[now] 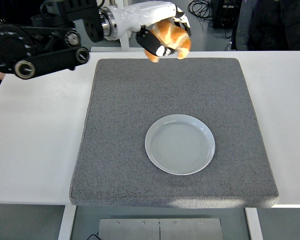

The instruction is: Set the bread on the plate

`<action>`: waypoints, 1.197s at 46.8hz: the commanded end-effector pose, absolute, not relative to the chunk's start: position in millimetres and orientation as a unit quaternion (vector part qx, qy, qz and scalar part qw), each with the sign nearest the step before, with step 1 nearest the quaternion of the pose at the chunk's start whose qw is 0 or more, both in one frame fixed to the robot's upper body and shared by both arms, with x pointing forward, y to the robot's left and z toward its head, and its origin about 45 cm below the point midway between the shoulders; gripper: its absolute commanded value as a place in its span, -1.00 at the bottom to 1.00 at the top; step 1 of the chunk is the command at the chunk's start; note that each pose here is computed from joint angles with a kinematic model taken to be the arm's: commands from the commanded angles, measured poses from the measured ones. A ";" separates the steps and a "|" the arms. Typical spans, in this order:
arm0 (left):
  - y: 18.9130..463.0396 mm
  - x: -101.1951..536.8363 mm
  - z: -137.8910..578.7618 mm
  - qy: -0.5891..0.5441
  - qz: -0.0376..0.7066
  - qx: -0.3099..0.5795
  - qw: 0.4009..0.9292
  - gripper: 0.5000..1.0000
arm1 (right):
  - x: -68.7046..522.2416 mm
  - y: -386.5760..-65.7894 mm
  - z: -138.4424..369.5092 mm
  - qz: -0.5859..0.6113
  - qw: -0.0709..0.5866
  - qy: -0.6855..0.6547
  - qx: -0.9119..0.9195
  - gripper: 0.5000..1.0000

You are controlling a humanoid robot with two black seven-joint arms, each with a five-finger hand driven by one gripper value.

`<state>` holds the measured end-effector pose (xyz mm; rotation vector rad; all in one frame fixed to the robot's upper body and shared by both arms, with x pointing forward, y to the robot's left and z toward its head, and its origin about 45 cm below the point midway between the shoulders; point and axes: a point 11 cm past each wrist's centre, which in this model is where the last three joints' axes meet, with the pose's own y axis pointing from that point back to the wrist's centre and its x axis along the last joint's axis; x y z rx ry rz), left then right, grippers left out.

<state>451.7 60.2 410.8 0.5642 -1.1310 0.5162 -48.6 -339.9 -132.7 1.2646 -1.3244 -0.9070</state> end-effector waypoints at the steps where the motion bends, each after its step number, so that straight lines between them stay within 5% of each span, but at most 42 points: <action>1: 45.0 451.3 406.2 -0.527 0.229 0.258 0.776 -1.00 | -48.7 -339.7 -132.7 -0.379 0.522 -0.552 0.528 1.00; 16: -2.9 416.9 344.3 -0.554 0.137 0.227 0.789 -1.00 | -48.6 -339.9 -132.7 -0.378 0.522 -0.553 0.528 1.00; 56: 25.6 382.1 236.6 -0.525 0.069 0.252 0.810 -1.00 | -49.6 -340.4 -132.6 -0.379 0.523 -0.553 0.527 1.00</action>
